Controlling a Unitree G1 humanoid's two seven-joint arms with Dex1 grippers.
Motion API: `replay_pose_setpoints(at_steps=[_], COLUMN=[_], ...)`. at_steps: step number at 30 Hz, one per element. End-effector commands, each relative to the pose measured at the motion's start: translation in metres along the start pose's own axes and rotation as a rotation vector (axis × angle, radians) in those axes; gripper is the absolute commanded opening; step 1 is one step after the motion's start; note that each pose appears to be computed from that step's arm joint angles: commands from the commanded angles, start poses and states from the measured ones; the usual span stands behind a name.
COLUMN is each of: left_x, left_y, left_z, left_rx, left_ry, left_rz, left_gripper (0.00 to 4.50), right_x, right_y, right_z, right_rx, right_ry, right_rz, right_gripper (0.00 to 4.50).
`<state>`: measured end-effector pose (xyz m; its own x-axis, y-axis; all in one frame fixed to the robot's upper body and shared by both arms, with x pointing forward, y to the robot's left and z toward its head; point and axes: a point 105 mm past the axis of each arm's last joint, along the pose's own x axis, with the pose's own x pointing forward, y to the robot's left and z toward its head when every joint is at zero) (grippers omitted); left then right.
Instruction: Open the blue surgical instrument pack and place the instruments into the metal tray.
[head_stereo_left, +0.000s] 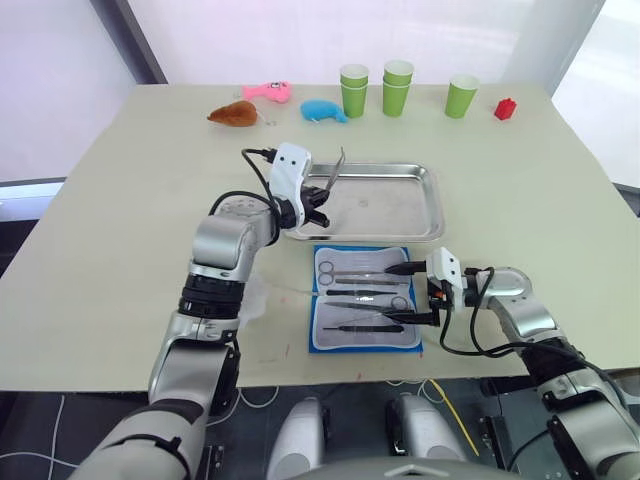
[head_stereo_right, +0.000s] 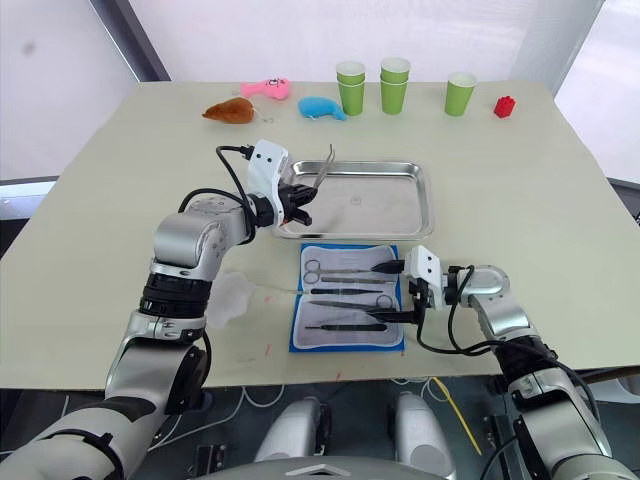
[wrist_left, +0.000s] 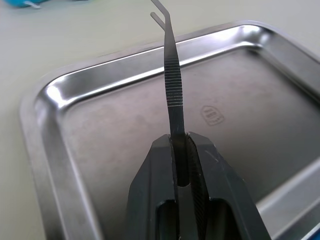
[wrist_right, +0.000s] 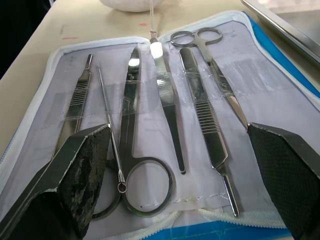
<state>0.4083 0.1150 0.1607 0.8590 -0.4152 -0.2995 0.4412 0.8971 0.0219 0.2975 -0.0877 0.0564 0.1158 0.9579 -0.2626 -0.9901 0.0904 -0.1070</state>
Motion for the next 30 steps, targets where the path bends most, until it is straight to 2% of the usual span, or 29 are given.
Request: replay_pose_setpoints(at_steps=[1,15,20,30], left_x=[-0.001,0.015,0.017,0.015], left_y=[0.004,0.014,0.01,0.012], left_z=[0.01,-0.013,-0.017,-0.015], left_rx=[0.007,-0.083,-0.134,-0.196], left_ry=[-0.038,0.032,0.048,0.047], left_rz=[0.051,0.179,0.201,0.269], left_gripper=[0.03,0.03,0.03,0.03], right_x=[-0.003,-0.006,-0.006,-0.004], right_y=[0.023,0.023,0.022,0.024], right_z=[-0.049,-0.051,-0.051,-0.051], right_rx=[0.138,0.138,0.137,0.139], right_ry=[0.167,0.18,0.181,0.178], right_rz=[0.057,0.055,0.052,0.051], right_gripper=[4.5,4.5,4.5,4.5])
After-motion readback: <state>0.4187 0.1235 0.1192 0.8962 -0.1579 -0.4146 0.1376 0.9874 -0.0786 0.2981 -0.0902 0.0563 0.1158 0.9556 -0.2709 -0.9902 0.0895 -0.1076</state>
